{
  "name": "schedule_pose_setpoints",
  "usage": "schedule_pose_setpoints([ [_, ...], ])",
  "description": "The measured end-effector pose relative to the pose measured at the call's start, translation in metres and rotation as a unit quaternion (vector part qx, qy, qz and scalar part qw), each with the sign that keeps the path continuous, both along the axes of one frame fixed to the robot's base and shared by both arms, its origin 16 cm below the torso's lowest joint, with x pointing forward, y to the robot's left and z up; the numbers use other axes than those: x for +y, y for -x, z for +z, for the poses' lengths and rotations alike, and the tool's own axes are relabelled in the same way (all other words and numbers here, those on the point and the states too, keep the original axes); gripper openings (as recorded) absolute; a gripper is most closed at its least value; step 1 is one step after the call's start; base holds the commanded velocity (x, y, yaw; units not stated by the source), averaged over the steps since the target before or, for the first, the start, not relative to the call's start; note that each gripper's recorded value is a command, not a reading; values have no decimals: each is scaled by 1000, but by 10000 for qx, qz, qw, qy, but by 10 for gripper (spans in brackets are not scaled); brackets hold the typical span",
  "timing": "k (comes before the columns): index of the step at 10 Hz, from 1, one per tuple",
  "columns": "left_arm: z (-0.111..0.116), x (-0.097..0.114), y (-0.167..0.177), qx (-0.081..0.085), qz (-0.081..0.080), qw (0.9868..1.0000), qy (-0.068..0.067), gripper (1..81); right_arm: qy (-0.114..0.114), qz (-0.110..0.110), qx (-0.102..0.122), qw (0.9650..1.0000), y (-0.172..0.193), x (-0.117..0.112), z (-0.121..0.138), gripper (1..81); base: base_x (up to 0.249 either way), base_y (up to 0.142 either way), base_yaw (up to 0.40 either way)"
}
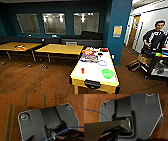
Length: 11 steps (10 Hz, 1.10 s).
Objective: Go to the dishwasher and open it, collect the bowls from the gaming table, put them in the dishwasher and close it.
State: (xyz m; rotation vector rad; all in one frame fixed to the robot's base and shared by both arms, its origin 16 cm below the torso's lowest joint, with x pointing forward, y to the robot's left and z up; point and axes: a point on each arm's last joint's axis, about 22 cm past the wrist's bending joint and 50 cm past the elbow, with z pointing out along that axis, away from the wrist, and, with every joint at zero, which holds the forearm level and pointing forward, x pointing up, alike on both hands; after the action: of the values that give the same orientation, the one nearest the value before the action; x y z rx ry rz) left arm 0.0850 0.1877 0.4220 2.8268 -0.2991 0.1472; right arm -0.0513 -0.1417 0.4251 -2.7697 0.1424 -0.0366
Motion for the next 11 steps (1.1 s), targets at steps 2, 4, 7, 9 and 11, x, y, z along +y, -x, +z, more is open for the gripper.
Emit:
schedule_pose_setpoints([
  [2,0,0,2,11,0,10000,-2,811,0,2,4,10000,0,0,0,811,133,0,0],
  [4,0,0,-1,-12,4,10000,2,811,6,1,-21,10000,-4,-1,0,811,117,37,0],
  [7,0,-5,-1,-7,0,10000,38,811,32,5,6,10000,-1,-5,-1,811,99,80,0],
  [9,0,0,1,-10,5,10000,11,811,20,0,-41,10000,-6,-3,0,811,98,81,0],
  [11,0,0,2,9,1,10000,0,811,16,3,0,10000,0,-2,0,811,98,80,0],
])
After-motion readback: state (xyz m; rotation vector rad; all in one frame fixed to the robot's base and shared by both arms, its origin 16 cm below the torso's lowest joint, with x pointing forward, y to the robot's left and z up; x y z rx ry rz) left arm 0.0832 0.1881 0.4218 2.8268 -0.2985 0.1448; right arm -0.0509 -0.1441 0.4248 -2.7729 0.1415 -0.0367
